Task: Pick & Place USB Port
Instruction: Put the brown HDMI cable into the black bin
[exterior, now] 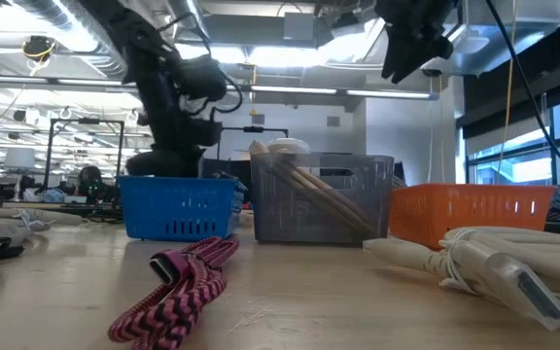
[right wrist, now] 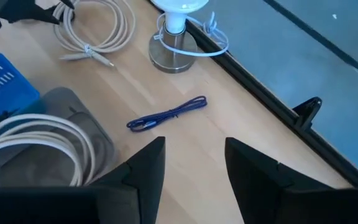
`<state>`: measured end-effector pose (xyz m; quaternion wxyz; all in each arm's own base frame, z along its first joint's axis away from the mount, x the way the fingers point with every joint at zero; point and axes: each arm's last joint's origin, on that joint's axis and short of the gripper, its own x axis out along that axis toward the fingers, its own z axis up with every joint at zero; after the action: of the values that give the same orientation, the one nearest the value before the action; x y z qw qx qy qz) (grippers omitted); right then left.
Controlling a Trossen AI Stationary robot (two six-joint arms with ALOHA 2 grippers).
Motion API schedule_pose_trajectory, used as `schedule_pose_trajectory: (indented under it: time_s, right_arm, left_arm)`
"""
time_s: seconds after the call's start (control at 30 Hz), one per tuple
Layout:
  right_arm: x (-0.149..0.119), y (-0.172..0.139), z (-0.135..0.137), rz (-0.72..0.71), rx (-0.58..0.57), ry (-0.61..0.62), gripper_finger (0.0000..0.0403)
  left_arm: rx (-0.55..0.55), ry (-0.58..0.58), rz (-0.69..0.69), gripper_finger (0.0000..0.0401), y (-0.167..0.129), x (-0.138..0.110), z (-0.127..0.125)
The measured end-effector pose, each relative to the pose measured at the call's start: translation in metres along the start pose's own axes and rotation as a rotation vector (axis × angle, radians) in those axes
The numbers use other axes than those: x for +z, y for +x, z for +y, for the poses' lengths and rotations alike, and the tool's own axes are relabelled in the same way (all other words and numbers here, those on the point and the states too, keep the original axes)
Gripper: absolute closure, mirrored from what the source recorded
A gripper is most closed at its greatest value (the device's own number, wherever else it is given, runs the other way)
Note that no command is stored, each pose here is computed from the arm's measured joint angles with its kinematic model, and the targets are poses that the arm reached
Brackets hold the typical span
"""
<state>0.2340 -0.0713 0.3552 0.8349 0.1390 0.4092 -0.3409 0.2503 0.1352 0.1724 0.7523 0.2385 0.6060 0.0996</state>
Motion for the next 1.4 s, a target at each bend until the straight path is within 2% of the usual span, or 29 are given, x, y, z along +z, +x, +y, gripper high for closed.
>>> schedule_pose_trajectory:
  time_s: [0.13,0.27,0.4,0.53,0.67,0.87,0.97,1.1,1.23,1.4]
  right_arm:
    - [0.0,0.001,0.0,-0.001,-0.011,-0.017,0.0233]
    - [0.0,0.001,0.0,0.004,-0.013,-0.033,0.0233]
    - [0.0,0.001,0.0,0.006,-0.014,-0.05,0.0233]
    - [0.0,0.001,0.0,0.006,-0.016,-0.062,0.0233]
    - [0.0,0.001,-0.001,0.0,-0.032,-0.073,0.0233]
    - [0.0,0.001,-0.001,-0.009,-0.06,-0.098,0.0233]
    - [0.0,0.001,-0.002,-0.019,-0.087,-0.099,0.0233]
    - [0.0,0.001,-0.002,-0.019,-0.09,-0.109,0.0233]
    - [0.003,0.0,0.002,-0.055,-0.07,-0.126,0.0233]
    - [0.012,-0.005,0.019,-0.186,0.046,-0.179,0.0233]
  left_arm:
    - [-0.085,0.016,0.013,0.0214,0.008,0.014,0.007]
    - [-0.196,0.046,0.141,0.0219,0.024,0.017,0.004]
    - [-0.245,0.041,0.224,0.0235,0.034,0.017,0.0]
    - [-0.234,0.037,0.241,0.0283,0.035,0.018,0.001]
    - [-0.197,0.014,0.239,0.0375,0.027,0.018,0.002]
    - [-0.063,-0.028,0.18,0.0391,-0.011,0.02,0.012]
    - [0.0,-0.101,0.099,0.0391,-0.045,0.021,0.018]
    - [0.072,-0.273,-0.092,0.0391,-0.1,0.014,0.024]
    - [0.062,-0.441,-0.407,0.0391,-0.147,0.007,0.025]
    - [0.037,-0.458,-0.846,0.0391,-0.181,0.006,0.023]
